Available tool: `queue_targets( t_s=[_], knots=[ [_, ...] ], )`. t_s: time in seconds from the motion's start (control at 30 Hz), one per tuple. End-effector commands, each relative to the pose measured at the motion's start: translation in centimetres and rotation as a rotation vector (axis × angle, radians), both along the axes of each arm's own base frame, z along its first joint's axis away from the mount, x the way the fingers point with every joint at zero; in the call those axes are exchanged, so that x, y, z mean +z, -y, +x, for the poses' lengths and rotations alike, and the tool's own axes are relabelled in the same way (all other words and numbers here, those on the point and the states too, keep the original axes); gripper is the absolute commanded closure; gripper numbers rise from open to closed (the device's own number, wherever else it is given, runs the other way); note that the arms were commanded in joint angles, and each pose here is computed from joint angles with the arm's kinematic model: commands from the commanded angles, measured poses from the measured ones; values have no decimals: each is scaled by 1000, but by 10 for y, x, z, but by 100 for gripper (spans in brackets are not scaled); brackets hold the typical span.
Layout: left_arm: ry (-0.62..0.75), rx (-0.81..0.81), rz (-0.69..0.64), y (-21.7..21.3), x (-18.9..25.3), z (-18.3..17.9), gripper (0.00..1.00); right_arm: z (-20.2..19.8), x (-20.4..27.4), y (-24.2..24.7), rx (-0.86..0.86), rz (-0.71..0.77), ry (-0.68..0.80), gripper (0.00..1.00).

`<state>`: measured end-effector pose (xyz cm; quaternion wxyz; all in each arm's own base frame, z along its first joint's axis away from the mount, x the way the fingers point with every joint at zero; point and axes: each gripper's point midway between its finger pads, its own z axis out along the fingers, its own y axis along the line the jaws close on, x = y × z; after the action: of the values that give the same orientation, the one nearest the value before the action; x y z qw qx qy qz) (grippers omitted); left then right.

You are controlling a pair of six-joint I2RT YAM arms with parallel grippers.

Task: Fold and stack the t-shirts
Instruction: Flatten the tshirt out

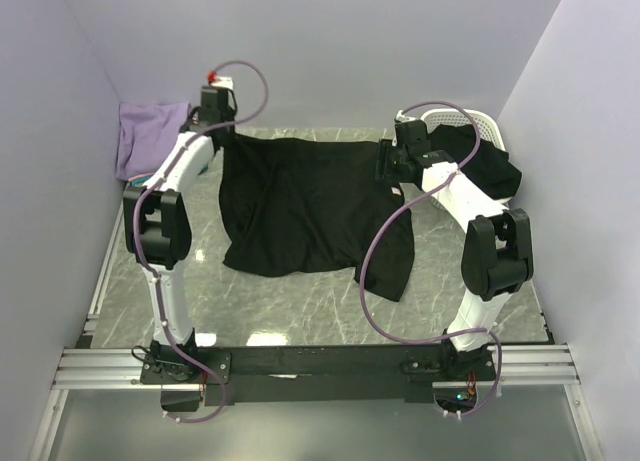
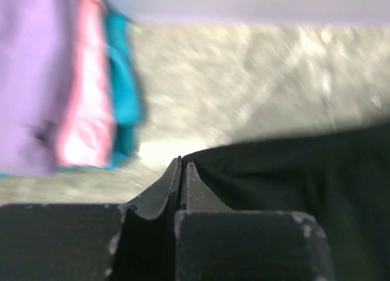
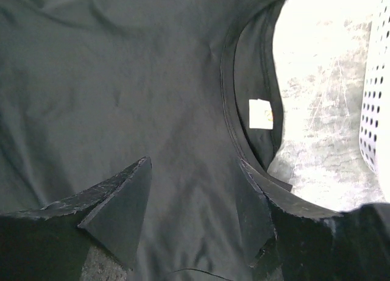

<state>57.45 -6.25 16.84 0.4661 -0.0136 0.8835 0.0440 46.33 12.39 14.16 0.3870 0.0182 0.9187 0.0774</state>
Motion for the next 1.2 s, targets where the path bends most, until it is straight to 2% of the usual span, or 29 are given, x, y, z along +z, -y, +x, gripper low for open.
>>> queue_targets(
  t_s=[0.0, 0.07, 0.1, 0.13, 0.17, 0.2, 0.23, 0.27, 0.4, 0.43, 0.5, 0.53, 0.57, 0.6, 0.63, 0.67, 0.7, 0.73, 0.77, 0.83, 0.87, 0.93, 1.03, 1.17],
  knots=[
    [20, 53, 101, -40, 21, 20, 99, -2, 7, -1, 8, -2, 19, 38],
    [-4, 67, 118, -49, 3, 32, 99, -1, 8, 1, -6, -8, 21, 38],
    [23, 76, 117, -50, 13, 40, 97, -1, 7, 3, -17, -17, 20, 38],
    [-2, 83, 127, -52, -3, 45, 91, -1, 6, 4, -20, -17, 23, 37],
    [-6, 73, 157, -55, -6, 49, 41, -1, 5, 5, -26, -20, 21, 35],
    [7, 83, 163, -58, -4, 54, 26, -1, 6, 5, -28, -23, 22, 35],
    [11, 98, 175, -61, -12, 58, 19, -2, 5, 5, -27, -22, 19, 34],
    [3, 96, 175, -63, -16, 59, 2, -3, 5, 5, -27, -18, 16, 34],
    [-26, 108, 162, -63, -23, 51, 1, -16, 3, 4, -20, -4, -11, 33],
    [5, 133, 127, -62, -6, 45, 1, -25, 0, 7, -25, -10, -29, 33],
    [-33, 106, 65, -52, -11, 27, 1, -44, -4, 12, -38, -7, -56, 33],
    [1, 94, 31, -47, 15, 16, 0, -51, -5, 13, -44, -3, -63, 33],
    [-10, 49, -28, -33, 17, 7, 0, -58, -7, 13, -41, 9, -70, 33],
    [-66, 33, -79, -23, 0, -12, 1, -72, -18, 15, -48, 11, -100, 33],
    [-42, 11, -117, -15, 20, -27, 1, -79, -11, 17, -54, 23, -86, 33],
    [-48, 21, -138, -5, 21, -40, 0, -86, -12, 16, -56, 38, -89, 32],
    [-105, 31, -191, 6, -4, -61, 1, -98, -13, 18, -71, 54, -97, 32],
    [-70, 4, -225, 16, 14, -75, 1, -107, -17, 19, -78, 63, -115, 32],
    [-134, -11, -233, 29, -14, -99, 1, -114, -19, 19, -81, 78, -120, 32],
    [-121, -17, -285, 43, -9, -121, 1, -134, -24, 11, -58, 141, -138, 32],
    [-166, -12, -285, 48, -29, -140, 1, -139, -24, 7, -42, 166, -136, 33],
    [-135, 8, -336, 49, -24, -149, 1, -153, -28, -3, -1, 200, -143, 33],
    [-168, 63, -323, 38, -41, -165, 1, -167, -34, -12, 46, 202, -169, 33],
    [-214, 138, -301, 22, -59, -161, 1, -175, -40, -23, 96, 188, -169, 33]
  ],
)
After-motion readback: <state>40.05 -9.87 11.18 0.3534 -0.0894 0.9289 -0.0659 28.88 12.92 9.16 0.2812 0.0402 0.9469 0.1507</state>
